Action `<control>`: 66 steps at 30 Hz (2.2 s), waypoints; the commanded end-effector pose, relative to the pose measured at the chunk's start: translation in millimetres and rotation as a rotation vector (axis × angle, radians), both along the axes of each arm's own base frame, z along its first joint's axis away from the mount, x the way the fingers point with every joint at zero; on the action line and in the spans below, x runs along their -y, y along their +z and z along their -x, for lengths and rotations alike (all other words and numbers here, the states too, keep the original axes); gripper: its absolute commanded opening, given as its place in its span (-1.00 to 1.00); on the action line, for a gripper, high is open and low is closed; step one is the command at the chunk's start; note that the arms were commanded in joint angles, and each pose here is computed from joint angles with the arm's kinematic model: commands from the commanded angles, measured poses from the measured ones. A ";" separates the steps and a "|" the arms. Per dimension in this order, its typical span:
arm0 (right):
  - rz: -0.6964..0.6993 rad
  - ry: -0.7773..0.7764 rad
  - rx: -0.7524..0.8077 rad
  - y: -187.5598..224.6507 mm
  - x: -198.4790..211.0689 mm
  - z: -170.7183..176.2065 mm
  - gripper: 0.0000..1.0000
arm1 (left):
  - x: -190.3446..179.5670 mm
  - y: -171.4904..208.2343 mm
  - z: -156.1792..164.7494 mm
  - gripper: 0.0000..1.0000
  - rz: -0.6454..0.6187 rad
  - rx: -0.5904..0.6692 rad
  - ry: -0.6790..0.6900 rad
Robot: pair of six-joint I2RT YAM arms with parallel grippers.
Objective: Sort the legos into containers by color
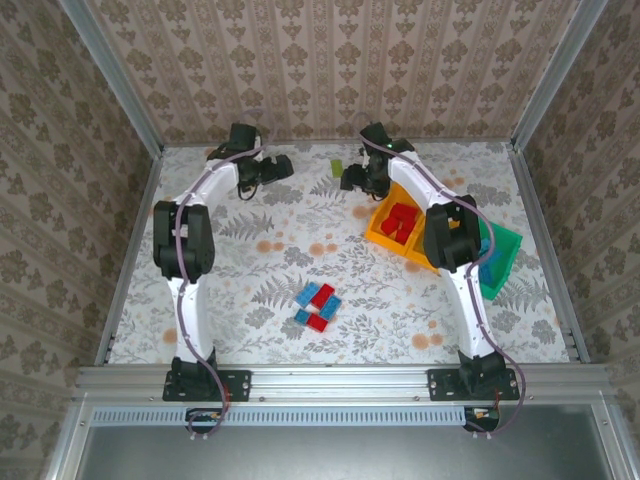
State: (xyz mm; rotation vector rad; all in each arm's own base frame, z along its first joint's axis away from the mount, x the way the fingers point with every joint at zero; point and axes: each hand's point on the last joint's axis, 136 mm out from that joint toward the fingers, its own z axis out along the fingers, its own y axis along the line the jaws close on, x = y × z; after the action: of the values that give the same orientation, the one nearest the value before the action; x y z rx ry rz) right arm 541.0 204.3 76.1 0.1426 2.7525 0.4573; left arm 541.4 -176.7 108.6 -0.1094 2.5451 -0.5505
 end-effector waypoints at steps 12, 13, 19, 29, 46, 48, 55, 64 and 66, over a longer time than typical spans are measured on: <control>-0.008 -0.088 0.032 28.5 14.8 -1.4 0.45 | 9.0 1.0 7.4 1.00 -0.052 -0.016 -0.066; -0.036 -0.078 0.051 33.0 6.6 -3.9 0.47 | 7.9 0.7 10.3 1.00 -0.068 -0.018 -0.077; -0.146 -0.045 0.115 60.8 -33.1 -5.2 0.51 | 6.7 -8.3 41.3 0.99 -0.096 -0.052 -0.154; -0.026 0.267 0.131 63.5 -64.3 68.5 0.77 | -8.3 -20.0 87.1 1.00 -0.102 -0.092 -0.131; 0.125 0.900 0.103 14.6 -108.6 254.3 0.95 | -51.2 -17.1 100.5 1.00 0.001 -0.109 0.062; 0.136 0.950 0.084 10.7 -108.8 264.7 0.95 | -51.5 -15.3 102.4 1.00 0.003 -0.103 0.067; 0.164 1.056 0.023 -4.3 -106.9 288.3 0.96 | -51.0 -15.1 110.4 1.00 -0.002 -0.103 0.074; 0.175 1.105 0.000 -11.9 -118.7 302.8 0.98 | -53.0 -15.2 118.9 1.00 -0.017 -0.105 0.075; 0.187 1.119 -0.008 -13.5 -118.9 305.9 0.99 | -52.1 -16.1 120.4 1.00 -0.017 -0.108 0.074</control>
State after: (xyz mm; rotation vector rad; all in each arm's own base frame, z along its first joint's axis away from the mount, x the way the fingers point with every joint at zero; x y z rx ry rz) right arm 243.3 324.6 66.0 -1.4113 2.5838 0.4327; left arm 424.4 -123.4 78.6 -0.2335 2.6687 -0.5042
